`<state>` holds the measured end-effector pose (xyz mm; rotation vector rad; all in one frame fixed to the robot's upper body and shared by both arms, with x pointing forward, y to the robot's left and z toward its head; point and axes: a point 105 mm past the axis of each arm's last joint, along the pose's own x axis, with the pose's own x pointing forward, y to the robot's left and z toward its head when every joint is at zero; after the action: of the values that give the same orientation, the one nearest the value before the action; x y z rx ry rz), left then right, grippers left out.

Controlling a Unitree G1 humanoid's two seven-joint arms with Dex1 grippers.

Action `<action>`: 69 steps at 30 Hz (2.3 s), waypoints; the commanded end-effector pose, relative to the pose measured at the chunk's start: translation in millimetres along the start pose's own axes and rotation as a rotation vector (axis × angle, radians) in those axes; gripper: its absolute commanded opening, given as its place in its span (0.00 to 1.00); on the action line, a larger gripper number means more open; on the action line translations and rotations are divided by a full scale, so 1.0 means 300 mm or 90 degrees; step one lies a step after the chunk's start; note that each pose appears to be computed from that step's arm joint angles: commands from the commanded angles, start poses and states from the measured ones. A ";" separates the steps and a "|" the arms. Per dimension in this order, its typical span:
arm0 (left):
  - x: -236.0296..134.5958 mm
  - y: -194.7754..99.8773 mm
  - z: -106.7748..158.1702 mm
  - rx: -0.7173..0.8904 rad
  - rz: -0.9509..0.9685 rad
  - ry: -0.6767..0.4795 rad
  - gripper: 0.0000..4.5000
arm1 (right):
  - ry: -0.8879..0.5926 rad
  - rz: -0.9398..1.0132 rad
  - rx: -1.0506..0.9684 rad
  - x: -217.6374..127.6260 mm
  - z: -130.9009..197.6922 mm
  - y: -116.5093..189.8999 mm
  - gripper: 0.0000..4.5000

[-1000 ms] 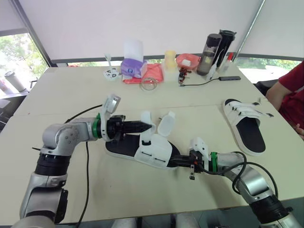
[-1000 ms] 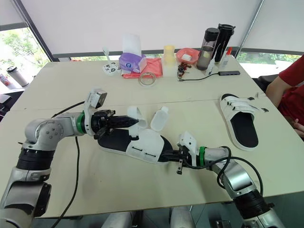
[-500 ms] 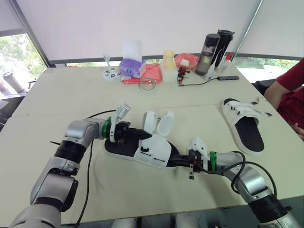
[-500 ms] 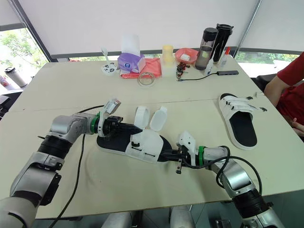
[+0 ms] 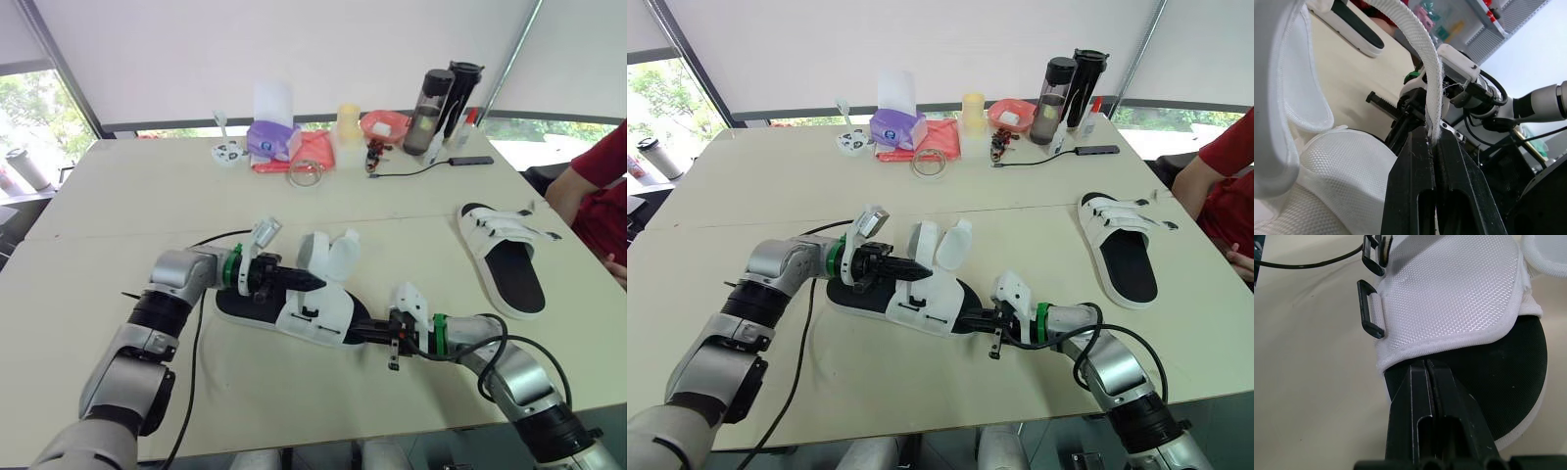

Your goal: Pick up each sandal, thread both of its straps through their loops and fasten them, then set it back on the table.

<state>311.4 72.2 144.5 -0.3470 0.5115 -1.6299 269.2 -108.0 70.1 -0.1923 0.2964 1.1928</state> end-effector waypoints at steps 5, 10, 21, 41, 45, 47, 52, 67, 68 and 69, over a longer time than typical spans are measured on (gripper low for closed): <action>-0.033 -0.019 -0.017 0.007 0.005 0.019 0.01 | 0.068 -0.072 0.034 -0.026 -0.094 -0.048 0.00; -0.045 -0.008 -0.052 0.015 0.018 0.049 0.01 | 0.065 -0.072 0.033 -0.020 -0.092 -0.052 0.00; -0.052 -0.001 -0.121 0.055 0.024 0.104 0.01 | 0.065 -0.074 0.032 -0.022 -0.093 -0.052 0.00; -0.156 -0.134 -0.043 0.097 0.082 0.012 0.73 | 0.070 -0.065 0.029 -0.012 -0.100 -0.066 0.00; -0.164 -0.205 -0.113 0.075 0.069 0.048 0.73 | 0.069 -0.063 0.029 -0.009 -0.101 -0.067 0.00; -0.164 -0.228 -0.145 0.064 0.065 0.064 0.73 | 0.068 -0.061 0.030 -0.007 -0.102 -0.066 0.00; -0.141 -0.202 -0.271 0.047 0.102 0.107 0.73 | 0.068 -0.055 0.031 0.004 -0.102 -0.066 0.00; -0.155 -0.061 -0.320 0.072 0.199 0.082 0.73 | 0.070 -0.057 0.025 -0.009 -0.098 -0.071 0.00; -0.154 -0.058 -0.317 0.075 0.199 0.080 0.73 | 0.070 -0.058 0.026 -0.009 -0.098 -0.071 0.00; -0.149 -0.056 -0.313 0.075 0.198 0.076 0.73 | 0.070 -0.058 0.025 -0.009 -0.098 -0.071 0.00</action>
<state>251.2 132.5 70.1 -0.0970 0.5674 -1.3659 278.8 -105.8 70.0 -0.1990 0.2714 1.1959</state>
